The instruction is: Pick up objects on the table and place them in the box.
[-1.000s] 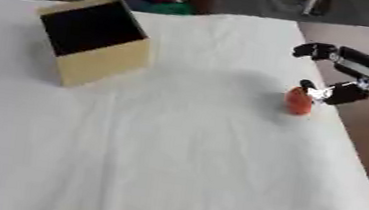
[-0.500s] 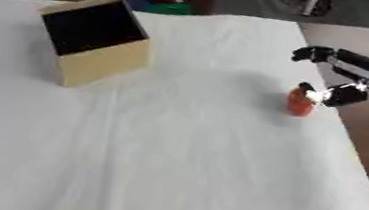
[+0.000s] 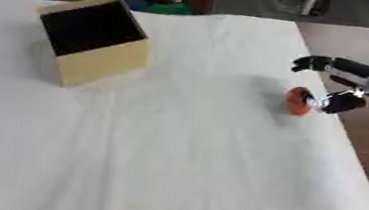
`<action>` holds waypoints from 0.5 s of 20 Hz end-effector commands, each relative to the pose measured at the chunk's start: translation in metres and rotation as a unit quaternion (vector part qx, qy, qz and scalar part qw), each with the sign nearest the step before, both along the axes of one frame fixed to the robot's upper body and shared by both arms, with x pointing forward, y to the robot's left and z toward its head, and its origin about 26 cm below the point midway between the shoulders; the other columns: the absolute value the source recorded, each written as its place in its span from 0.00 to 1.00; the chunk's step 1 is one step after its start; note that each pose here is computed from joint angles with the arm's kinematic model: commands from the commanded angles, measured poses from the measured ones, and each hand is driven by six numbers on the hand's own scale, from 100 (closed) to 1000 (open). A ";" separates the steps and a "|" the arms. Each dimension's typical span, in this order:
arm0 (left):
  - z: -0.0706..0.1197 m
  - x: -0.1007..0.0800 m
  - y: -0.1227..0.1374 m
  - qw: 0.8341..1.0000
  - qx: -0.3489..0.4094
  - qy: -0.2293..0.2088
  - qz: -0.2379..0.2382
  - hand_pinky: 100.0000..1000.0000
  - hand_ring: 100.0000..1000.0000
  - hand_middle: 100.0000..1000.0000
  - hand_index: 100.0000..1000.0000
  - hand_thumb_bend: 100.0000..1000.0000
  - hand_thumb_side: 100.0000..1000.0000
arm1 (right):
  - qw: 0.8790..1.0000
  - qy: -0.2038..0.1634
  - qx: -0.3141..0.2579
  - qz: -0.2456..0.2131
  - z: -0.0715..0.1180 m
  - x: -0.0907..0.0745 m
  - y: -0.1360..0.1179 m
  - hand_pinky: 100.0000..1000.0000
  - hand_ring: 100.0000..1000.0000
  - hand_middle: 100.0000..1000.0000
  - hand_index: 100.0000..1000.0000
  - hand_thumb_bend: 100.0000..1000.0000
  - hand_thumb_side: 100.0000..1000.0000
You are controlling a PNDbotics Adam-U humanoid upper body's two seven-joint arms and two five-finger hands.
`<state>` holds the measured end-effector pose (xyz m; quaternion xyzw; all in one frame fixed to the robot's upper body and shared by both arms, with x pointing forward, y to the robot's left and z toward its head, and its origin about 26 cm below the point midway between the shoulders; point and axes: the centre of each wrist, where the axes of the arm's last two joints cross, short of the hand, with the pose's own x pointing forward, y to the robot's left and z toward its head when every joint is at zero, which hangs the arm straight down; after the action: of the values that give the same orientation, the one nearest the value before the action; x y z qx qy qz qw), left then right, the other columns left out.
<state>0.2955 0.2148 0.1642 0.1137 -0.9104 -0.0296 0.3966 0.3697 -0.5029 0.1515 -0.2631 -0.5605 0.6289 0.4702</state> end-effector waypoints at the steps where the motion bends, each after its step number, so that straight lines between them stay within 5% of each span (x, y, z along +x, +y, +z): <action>1: 0.007 -0.001 0.001 1.000 0.008 -0.014 -0.001 0.77 0.62 0.57 0.85 0.00 0.78 | 0.992 0.047 -0.075 0.087 0.010 -0.002 -0.008 0.94 1.00 0.97 0.91 0.00 0.36; 10: 0.006 -0.001 0.001 1.000 0.006 -0.013 0.000 0.77 0.62 0.57 0.85 0.00 0.78 | 0.991 0.064 -0.093 0.076 -0.001 -0.004 -0.013 0.94 1.00 0.97 0.89 0.00 0.44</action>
<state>0.2955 0.2148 0.1642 0.1138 -0.9104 -0.0296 0.3966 0.3665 -0.5096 0.1365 -0.2689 -0.5282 0.6470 0.4796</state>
